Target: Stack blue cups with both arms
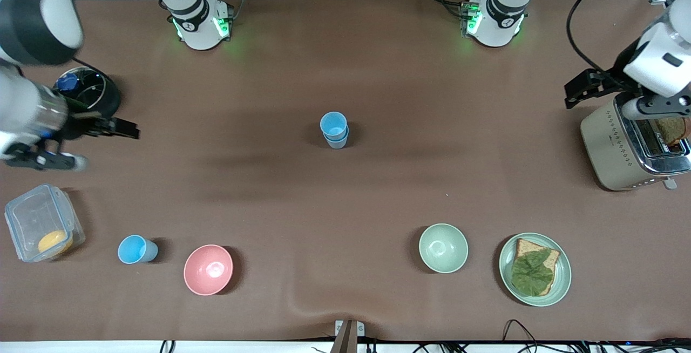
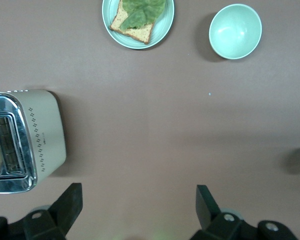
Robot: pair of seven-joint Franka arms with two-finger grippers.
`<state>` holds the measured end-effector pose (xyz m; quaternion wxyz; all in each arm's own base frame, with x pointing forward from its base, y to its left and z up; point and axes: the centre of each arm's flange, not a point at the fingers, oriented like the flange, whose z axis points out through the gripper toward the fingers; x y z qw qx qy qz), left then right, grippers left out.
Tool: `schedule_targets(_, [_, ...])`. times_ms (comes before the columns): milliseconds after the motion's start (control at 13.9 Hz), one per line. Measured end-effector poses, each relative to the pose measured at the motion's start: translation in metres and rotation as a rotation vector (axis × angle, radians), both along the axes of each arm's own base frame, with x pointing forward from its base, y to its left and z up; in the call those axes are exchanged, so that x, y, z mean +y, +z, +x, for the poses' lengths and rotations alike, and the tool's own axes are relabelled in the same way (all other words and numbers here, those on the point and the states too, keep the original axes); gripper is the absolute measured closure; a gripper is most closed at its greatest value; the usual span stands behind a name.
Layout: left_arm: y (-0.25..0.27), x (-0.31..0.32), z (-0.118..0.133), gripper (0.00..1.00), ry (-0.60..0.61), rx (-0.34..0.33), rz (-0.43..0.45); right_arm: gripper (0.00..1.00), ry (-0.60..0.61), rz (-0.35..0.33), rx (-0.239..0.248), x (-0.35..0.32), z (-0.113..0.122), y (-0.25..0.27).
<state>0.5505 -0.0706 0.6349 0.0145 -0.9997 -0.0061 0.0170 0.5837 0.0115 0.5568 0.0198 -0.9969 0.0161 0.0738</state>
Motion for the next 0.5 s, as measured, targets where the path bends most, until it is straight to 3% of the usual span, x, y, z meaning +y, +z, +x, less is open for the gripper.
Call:
schedule_targets(288, [0.003, 0.01, -0.003, 0.0, 0.009, 0.011, 0.002, 0.0, 0.023, -0.033, -0.086, -0.034, -0.022, 0.045])
schedule_targets(503, [0.005, 0.013, -0.005, 0.0, 0.013, 0.015, 0.003, 0.0, 0.061, -0.07, -0.09, -0.015, -0.03, 0.053])
